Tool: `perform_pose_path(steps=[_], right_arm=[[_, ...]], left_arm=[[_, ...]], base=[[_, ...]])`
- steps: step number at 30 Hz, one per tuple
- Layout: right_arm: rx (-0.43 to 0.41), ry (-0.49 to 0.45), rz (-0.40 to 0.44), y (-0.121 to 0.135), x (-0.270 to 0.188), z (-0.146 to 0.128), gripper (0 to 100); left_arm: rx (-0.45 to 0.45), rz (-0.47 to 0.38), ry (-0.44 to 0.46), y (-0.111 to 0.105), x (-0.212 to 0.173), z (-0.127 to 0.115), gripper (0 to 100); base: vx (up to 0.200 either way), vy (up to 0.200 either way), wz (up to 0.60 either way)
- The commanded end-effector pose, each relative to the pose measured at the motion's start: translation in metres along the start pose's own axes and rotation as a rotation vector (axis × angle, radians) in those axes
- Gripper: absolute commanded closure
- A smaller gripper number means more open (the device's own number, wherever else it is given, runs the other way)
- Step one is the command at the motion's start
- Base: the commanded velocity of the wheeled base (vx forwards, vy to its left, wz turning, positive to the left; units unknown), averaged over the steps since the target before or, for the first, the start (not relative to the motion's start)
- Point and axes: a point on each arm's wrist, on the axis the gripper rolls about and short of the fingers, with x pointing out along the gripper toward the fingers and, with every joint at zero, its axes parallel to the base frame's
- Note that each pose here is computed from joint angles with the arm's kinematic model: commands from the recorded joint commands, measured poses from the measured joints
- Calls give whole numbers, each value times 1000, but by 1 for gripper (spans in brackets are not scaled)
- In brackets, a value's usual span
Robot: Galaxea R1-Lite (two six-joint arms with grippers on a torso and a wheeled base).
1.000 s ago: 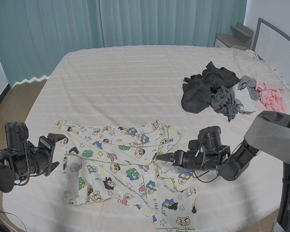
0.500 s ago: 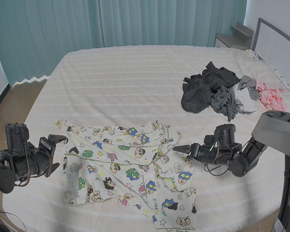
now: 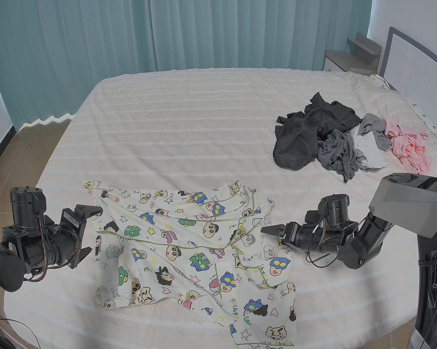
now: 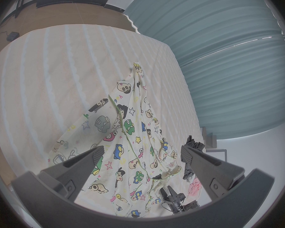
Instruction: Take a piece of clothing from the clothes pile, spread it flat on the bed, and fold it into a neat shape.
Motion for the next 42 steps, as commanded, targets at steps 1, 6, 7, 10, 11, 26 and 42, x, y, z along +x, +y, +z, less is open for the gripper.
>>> perform_pose_path(steps=[1,6,7,10,11,26,42], right_arm=[[9,34,-14,-7,8,-10,0],[14,34,-10,-7,9,-9,100],[13,29,-9,-6,8,-8,100],[14,20,-11,-6,7,-6,100],[14,20,-11,-6,7,-6,100],[61,-67,-5,0,-27,18,100],[61,-110,-16,-8,-42,25,100]], left_arm=[[0,11,8,1,3,-1,0],[1,12,9,1,4,-1,0],[1,12,9,1,4,-1,0],[1,14,10,2,3,-2,0],[1,14,10,2,3,-2,0],[5,14,17,2,3,-4,0],[7,5,13,3,2,-5,0]], base=[[0,0,0],[0,0,0],[0,0,0],[0,0,0],[0,0,0],[0,0,0],[0,0,0]])
